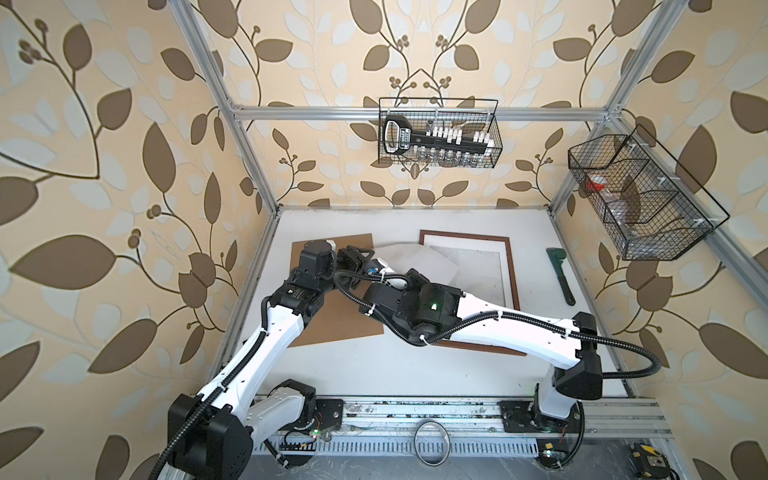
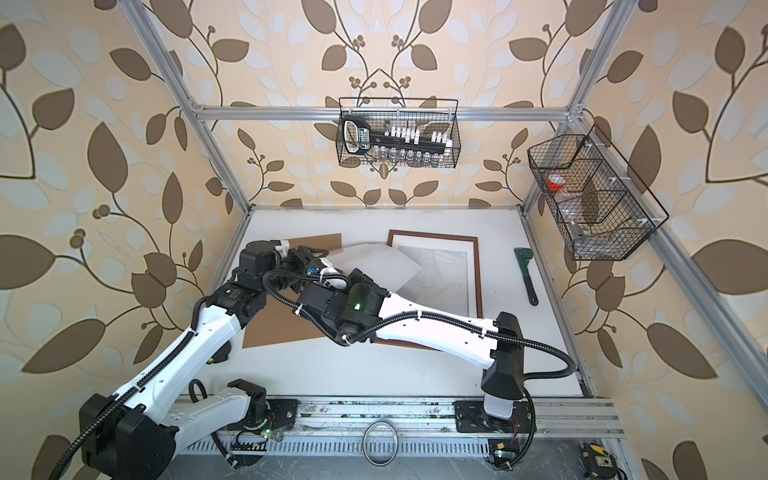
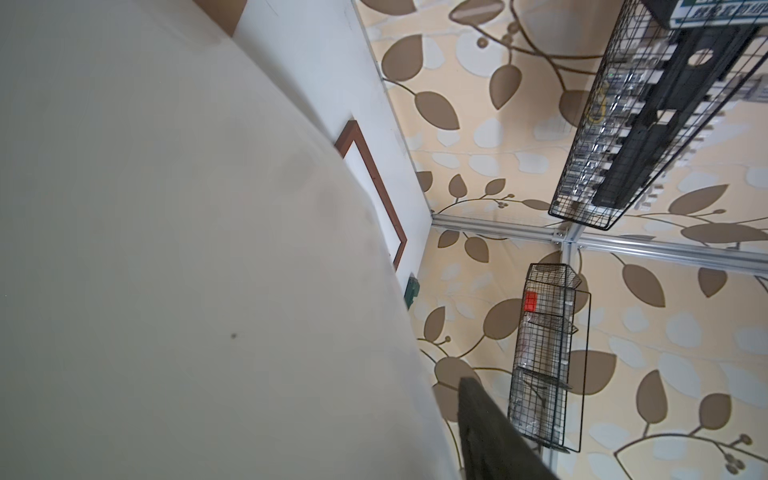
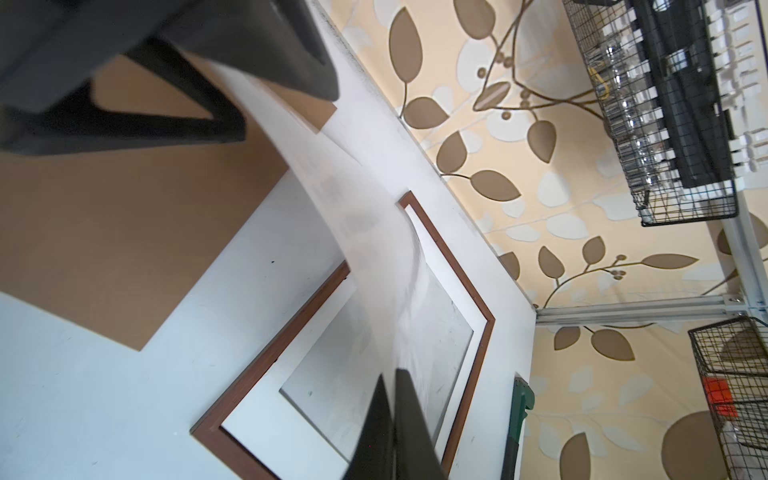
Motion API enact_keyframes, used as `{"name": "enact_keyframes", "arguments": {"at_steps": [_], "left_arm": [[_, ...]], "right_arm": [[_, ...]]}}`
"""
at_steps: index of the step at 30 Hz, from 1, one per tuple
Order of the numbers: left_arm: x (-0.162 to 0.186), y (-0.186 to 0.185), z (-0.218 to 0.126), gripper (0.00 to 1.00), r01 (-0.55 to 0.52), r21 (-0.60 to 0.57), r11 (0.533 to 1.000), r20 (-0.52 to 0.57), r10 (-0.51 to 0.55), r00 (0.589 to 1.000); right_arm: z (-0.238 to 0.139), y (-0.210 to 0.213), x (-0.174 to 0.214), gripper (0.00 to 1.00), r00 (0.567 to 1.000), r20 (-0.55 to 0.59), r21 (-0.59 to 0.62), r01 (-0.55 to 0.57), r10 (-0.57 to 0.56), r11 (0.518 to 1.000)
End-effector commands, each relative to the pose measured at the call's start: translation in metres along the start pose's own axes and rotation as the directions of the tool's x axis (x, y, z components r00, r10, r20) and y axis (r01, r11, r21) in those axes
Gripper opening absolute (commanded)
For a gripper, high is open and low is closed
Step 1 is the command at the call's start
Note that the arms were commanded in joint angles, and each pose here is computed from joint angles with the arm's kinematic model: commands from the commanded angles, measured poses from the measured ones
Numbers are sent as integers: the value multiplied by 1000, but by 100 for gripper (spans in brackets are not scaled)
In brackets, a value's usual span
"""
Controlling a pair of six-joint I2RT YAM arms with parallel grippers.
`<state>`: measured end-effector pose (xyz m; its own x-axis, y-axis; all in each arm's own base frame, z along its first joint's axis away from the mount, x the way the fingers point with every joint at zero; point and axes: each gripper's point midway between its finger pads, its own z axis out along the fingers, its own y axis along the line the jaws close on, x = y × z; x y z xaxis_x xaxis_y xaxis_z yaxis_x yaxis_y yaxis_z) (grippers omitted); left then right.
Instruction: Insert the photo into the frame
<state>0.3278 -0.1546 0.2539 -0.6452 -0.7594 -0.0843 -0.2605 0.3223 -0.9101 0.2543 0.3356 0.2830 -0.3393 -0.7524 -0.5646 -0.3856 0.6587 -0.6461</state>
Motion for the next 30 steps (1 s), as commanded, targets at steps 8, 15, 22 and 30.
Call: {"name": "enact_keyframes", "arguments": {"at_steps": [8,15,22,30], "left_arm": [[-5,-10,-7,30,-100,-3,995,33,100,994],[-4,-17,-19,13,-214,-25,976,38,215,976],[-3,-44,-29,0,-391,5,920,26,391,920],[4,-80,-35,0,-633,50,772,-37,635,772]], "right_arm": [[-13,46,9,0,999,-49,-158,17,-25,987],[-17,64,5,5,999,-42,-248,-14,4,969],[-35,61,-17,36,992,21,-450,-102,125,887],[-60,-12,-55,59,893,110,-681,-252,437,687]]}}
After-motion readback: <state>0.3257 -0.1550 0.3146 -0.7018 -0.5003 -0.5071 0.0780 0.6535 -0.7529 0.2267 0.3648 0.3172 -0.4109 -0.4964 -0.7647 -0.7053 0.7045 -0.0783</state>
